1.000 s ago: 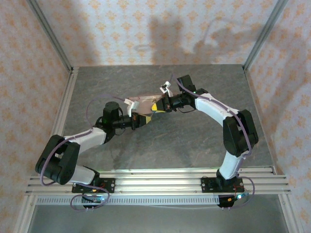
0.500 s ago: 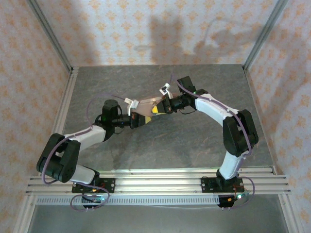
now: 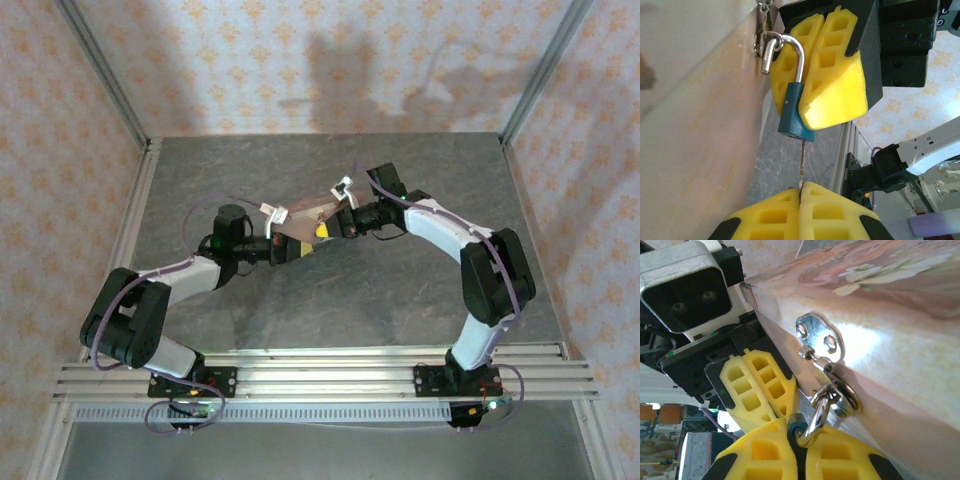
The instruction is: Unlock the padlock with the key
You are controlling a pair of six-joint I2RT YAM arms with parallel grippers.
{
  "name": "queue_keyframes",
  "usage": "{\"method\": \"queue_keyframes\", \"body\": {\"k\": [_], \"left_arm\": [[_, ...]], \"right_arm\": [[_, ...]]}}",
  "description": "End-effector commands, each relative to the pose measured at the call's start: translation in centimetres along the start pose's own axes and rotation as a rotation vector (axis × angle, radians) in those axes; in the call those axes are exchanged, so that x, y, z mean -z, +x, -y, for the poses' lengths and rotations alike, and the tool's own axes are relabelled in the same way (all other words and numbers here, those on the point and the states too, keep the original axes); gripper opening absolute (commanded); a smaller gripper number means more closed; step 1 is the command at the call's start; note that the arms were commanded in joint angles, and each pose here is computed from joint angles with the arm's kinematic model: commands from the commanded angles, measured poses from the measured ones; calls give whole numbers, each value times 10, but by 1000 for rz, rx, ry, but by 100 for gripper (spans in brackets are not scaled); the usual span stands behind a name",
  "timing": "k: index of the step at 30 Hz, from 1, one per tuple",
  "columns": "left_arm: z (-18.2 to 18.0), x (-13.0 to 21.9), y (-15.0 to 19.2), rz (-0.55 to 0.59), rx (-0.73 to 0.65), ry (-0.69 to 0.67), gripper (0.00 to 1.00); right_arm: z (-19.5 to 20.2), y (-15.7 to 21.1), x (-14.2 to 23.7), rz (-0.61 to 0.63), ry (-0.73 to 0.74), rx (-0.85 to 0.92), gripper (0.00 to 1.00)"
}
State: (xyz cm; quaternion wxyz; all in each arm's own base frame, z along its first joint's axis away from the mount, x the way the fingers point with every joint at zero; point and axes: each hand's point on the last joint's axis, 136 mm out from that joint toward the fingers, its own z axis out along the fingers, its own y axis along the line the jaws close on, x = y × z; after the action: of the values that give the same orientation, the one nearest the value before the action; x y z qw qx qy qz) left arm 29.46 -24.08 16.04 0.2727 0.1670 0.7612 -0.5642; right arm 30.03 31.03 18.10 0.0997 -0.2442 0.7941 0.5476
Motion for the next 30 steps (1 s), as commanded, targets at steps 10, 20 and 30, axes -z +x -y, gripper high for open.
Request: {"method": "queue_keyframes", "body": {"k": [10, 20, 30], "left_arm": [[-17, -2, -14, 60, 81, -37, 0], [-31, 0, -18, 177, 176, -60, 0], [-32, -1, -23, 268, 213, -55, 0]], "right_arm": [[-36, 6, 6, 16, -128, 193, 0], [-36, -1, 5, 53, -127, 201, 0], [-38, -1, 4, 54, -139, 198, 0]]}}
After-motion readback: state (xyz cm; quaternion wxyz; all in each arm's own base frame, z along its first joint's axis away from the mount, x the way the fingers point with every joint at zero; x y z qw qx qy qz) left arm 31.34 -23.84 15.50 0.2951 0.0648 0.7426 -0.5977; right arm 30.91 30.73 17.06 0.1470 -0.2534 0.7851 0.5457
